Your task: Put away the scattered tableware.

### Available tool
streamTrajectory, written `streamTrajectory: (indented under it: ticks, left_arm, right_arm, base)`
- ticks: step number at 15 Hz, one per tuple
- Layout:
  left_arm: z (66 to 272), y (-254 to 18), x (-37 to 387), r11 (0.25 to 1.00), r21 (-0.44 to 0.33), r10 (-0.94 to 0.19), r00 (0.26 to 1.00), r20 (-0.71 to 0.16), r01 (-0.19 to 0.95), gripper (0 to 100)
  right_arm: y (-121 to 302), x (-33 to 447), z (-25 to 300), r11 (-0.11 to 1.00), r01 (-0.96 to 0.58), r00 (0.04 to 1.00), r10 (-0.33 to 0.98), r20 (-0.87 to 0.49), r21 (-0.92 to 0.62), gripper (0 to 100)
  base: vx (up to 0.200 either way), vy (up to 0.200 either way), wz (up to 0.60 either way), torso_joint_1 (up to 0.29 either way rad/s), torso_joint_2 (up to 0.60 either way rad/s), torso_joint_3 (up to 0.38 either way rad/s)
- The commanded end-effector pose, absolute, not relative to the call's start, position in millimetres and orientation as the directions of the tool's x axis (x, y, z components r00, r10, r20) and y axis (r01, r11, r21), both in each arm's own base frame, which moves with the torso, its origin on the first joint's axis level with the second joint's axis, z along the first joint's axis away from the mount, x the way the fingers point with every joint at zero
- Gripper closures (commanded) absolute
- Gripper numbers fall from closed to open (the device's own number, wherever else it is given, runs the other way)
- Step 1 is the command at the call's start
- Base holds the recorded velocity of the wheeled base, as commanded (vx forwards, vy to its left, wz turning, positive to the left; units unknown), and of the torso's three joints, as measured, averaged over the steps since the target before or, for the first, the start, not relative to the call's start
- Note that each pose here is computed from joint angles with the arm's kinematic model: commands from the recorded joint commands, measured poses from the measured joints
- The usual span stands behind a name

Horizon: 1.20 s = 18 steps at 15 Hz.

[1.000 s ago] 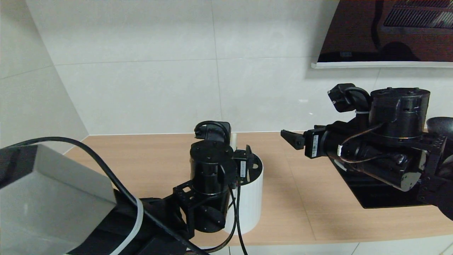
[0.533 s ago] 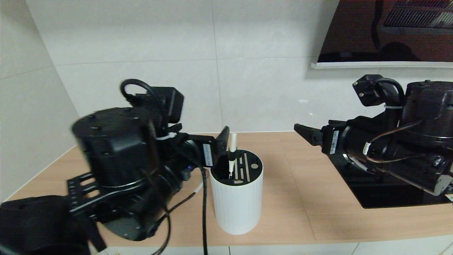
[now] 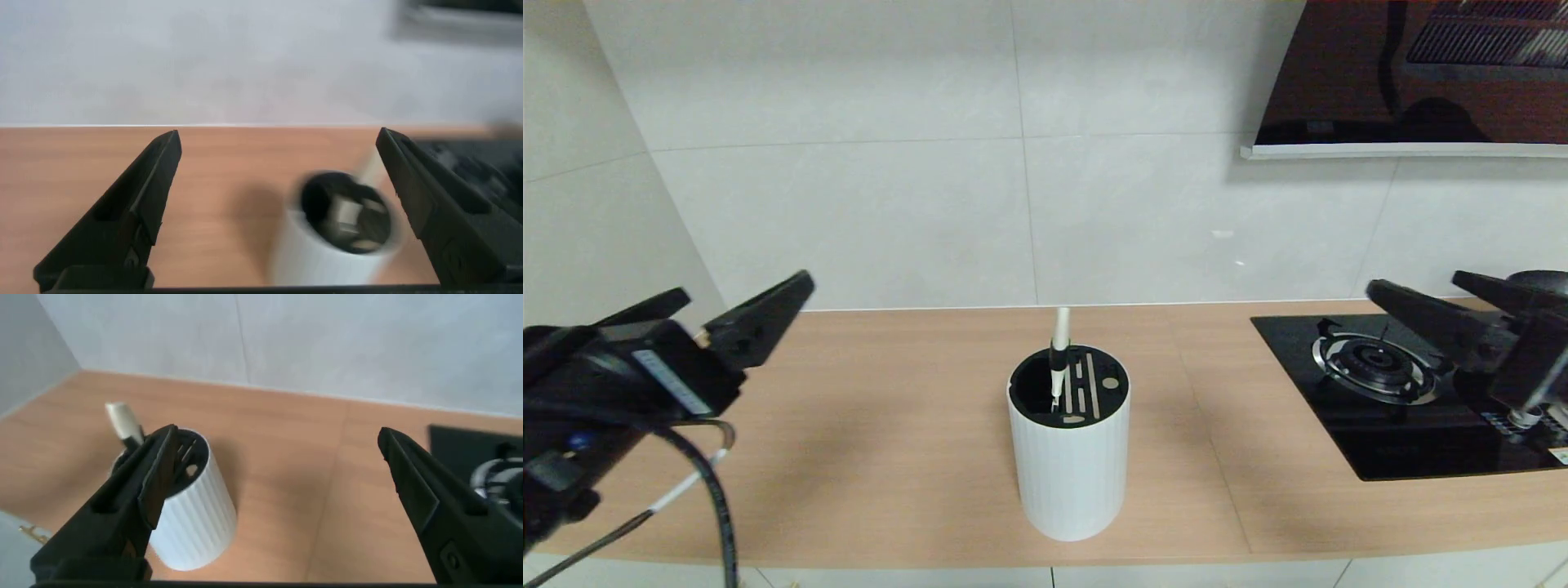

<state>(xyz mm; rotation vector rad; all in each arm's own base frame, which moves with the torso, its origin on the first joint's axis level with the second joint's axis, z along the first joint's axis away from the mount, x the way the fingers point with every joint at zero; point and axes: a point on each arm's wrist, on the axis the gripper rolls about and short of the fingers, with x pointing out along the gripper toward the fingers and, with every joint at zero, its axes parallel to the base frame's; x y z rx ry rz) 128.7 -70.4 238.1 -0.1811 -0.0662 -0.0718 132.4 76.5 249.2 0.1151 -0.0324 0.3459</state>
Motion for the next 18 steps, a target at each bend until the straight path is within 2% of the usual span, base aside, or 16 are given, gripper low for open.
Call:
streamTrajectory:
  ticks: [1,4,7,10,13,15,17,18]
  left_arm:
    - [237.0,-24.4,74.6,0.98,-0.195,0.055,0.989,0.138,-0.028,0]
    - [216.4,4.5,17.9,0.98,-0.162,0.137,0.981,0.137,-0.114,0]
    - [198.9,14.0,-24.0,0.981,-0.142,0.155,0.974,0.165,-0.132,0]
    - [184.1,15.1,-54.9,0.98,-0.046,0.201,0.951,0.235,-0.195,0]
    - [182.7,11.6,-59.4,0.963,-0.052,0.268,0.929,0.257,-0.263,0]
    - [171.2,7.6,-69.3,0.949,-0.019,0.305,0.906,0.292,-0.314,0]
    - [161.5,7.0,-66.3,0.946,0.006,0.309,0.912,0.27,-0.323,0]
    - [146.5,6.9,-56.6,0.947,0.026,0.306,0.928,0.213,-0.319,0]
  right_arm:
    - [32.4,77.6,241.2,0.965,-0.25,0.959,0.234,0.16,0.084,0]
    - [6.9,40.6,225.5,0.996,-0.082,0.983,0.074,0.171,0.037,0]
    - [-3.5,-1.1,210.9,1.0,-0.013,0.977,0.007,0.214,0.026,0]
    - [-6.1,-36.1,190.2,0.997,0.055,0.961,-0.04,0.275,-0.046,0]
    - [-2.7,-51.8,164.6,0.995,0.063,0.953,-0.036,0.301,-0.079,0]
    - [-1.0,-49.5,143.1,0.991,0.093,0.958,-0.064,0.281,-0.091,0]
    - [-1.4,-48.6,141.8,0.993,0.103,0.957,-0.081,0.279,-0.064,0]
    - [-1.4,-41.6,128.6,0.996,0.086,0.97,-0.081,0.23,-0.013,0]
  base:
    - [0.0,0.0,0.0,0.0,0.0,0.0]
    - [0.0,0.0,0.0,0.0,0.0,0.0]
    - [0.0,0.0,0.0,0.0,0.0,0.0]
    - [0.0,0.0,0.0,0.0,0.0,0.0]
    - [0.0,0.0,0.0,0.0,0.0,0.0]
    - [0.0,0.0,0.0,0.0,0.0,0.0]
    - [0.0,0.0,0.0,0.0,0.0,0.0]
    - [0.0,0.0,0.0,0.0,0.0,0.0]
